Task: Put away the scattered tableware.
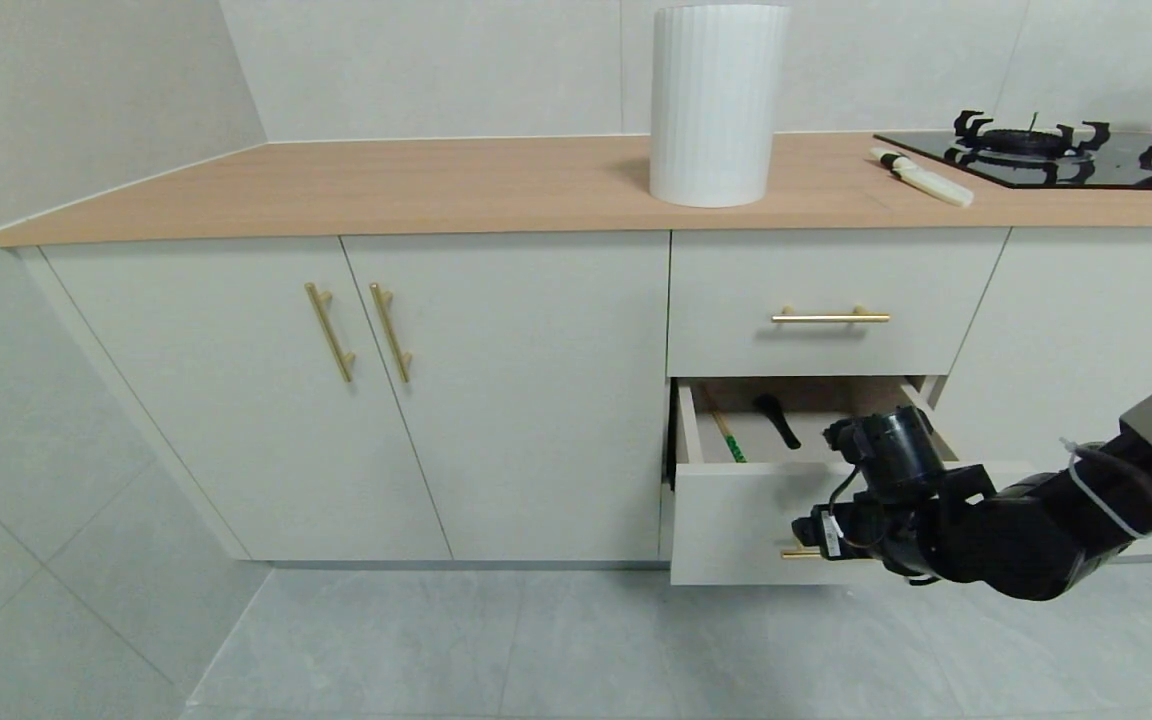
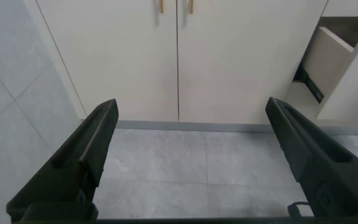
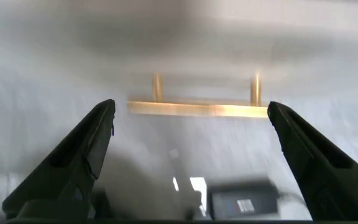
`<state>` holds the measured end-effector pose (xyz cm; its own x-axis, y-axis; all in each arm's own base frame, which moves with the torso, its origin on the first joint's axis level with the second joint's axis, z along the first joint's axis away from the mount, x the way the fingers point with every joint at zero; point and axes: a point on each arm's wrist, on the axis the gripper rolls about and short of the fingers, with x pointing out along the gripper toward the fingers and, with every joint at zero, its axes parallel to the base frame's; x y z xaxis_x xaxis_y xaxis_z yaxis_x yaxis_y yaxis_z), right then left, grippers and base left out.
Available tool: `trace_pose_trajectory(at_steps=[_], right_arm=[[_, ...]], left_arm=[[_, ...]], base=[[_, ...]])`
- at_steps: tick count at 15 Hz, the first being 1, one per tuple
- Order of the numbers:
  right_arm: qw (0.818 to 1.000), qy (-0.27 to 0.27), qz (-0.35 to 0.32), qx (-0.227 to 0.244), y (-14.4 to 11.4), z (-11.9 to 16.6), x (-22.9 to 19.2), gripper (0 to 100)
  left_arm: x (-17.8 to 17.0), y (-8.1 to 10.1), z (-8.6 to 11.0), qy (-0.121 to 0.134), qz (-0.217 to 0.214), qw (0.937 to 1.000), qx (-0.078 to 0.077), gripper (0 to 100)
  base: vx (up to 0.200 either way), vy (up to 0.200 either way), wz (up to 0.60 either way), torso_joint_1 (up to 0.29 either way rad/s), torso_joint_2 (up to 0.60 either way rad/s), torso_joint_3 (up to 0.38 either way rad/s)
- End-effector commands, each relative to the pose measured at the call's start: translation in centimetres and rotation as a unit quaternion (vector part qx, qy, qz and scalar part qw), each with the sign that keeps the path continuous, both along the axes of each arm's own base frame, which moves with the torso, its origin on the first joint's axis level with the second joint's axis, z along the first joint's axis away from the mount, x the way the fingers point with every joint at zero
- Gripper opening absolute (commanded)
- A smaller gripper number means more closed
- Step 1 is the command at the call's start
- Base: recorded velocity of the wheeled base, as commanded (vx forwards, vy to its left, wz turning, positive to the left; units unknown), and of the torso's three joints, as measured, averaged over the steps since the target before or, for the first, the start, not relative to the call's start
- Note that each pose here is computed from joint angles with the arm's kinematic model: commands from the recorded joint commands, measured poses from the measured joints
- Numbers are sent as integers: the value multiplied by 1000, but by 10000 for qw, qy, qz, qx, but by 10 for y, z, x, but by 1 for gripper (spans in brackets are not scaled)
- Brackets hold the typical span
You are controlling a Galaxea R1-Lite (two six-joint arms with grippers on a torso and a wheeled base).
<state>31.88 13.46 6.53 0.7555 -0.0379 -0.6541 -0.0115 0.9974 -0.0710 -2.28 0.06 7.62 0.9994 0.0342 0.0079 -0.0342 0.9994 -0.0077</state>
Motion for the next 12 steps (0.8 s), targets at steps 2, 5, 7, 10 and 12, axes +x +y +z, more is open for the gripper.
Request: trace_pose_trajectory(at_steps=[2, 5, 7, 10, 12], right_arm=[[9998, -134, -105, 47, -2, -19, 12, 100], [9982, -535, -147, 246, -1, -21, 17, 100], [9969, -703, -147, 320, 0, -23, 20, 100], [9933, -1037, -228, 452, -2, -29, 30, 100], [9898, -1292, -255, 539, -3, -34, 36, 100]], left_arm=[[0, 0, 0, 1, 5, 10000, -1, 100], [0, 0, 0, 1, 5, 10000, -1, 100], [0, 0, 0, 1, 5, 10000, -1, 100], [0, 0, 0, 1, 5, 10000, -1, 100], [0, 0, 0, 1, 5, 10000, -1, 100]], base=[[0, 0, 0, 0, 0, 0], [0, 0, 0, 0, 0, 0], [0, 0, 0, 0, 0, 0], [0, 0, 0, 0, 0, 0], [0, 0, 0, 0, 0, 0]])
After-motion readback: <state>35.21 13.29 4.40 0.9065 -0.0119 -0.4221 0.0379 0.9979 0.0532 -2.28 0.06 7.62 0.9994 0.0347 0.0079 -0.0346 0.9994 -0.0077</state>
